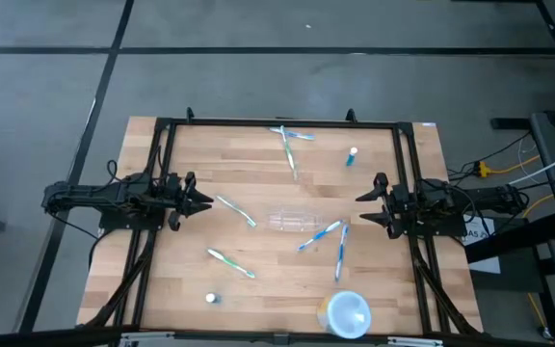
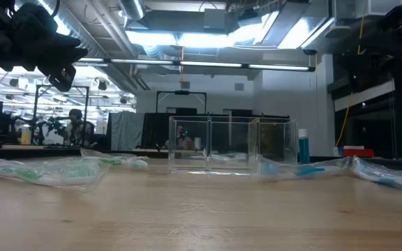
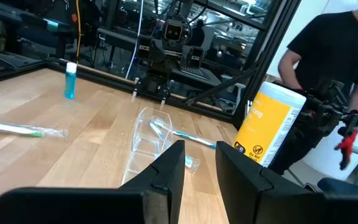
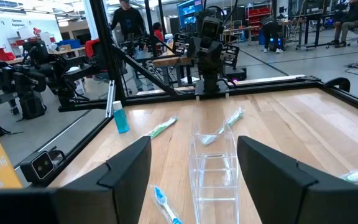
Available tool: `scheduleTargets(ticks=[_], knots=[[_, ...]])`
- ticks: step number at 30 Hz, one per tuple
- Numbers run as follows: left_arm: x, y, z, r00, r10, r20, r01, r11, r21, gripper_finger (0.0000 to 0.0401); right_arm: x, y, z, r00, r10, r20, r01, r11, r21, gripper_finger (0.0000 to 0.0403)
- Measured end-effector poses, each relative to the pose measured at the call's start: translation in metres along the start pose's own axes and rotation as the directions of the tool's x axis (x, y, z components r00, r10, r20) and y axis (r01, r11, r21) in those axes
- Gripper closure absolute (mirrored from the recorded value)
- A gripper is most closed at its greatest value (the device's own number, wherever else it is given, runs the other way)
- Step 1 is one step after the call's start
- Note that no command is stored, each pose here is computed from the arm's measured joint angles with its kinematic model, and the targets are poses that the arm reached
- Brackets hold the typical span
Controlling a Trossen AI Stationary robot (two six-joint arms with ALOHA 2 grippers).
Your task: Pick & Place toothbrushing station
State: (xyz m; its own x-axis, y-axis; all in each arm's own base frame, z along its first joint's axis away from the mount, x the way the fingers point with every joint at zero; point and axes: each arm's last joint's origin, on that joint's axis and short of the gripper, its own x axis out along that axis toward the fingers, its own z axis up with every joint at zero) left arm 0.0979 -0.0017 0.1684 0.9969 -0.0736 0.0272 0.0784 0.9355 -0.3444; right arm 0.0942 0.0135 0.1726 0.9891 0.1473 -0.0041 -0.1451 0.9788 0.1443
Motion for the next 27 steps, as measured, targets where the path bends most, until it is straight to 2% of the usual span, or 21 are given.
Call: scheduleTargets(ticks=[20, 23, 25, 27], knots=[[0.0000, 0.0000, 0.0000, 1.000, 0.000, 0.000, 0.000, 1.000, 0.000, 0.0315, 0.0000, 0.0000, 0.0000, 1.000, 0.000, 0.000, 0.000, 1.000, -0.001, 0.0163], [0.0000, 0.0000, 0.0000, 1.000, 0.000, 0.000, 0.000, 1.000, 0.000, 0.0315, 0.0000, -0.0002, 0.0015, 1.000, -0.009, 0.016, 0.010, 1.000, -0.028, 0.0163], [0.0000, 0.0000, 0.0000, 1.000, 0.000, 0.000, 0.000, 1.000, 0.000, 0.0315, 0.0000, 0.0000, 0.0027, 0.999, -0.009, 0.030, 0.007, 0.996, 0.088, 0.0163], [0.0000, 0.0000, 0.0000, 1.000, 0.000, 0.000, 0.000, 1.000, 0.000, 0.0315, -0.0003, -0.0004, 0.0068, 0.997, -0.034, 0.075, 0.012, 0.959, 0.282, 0.0163]])
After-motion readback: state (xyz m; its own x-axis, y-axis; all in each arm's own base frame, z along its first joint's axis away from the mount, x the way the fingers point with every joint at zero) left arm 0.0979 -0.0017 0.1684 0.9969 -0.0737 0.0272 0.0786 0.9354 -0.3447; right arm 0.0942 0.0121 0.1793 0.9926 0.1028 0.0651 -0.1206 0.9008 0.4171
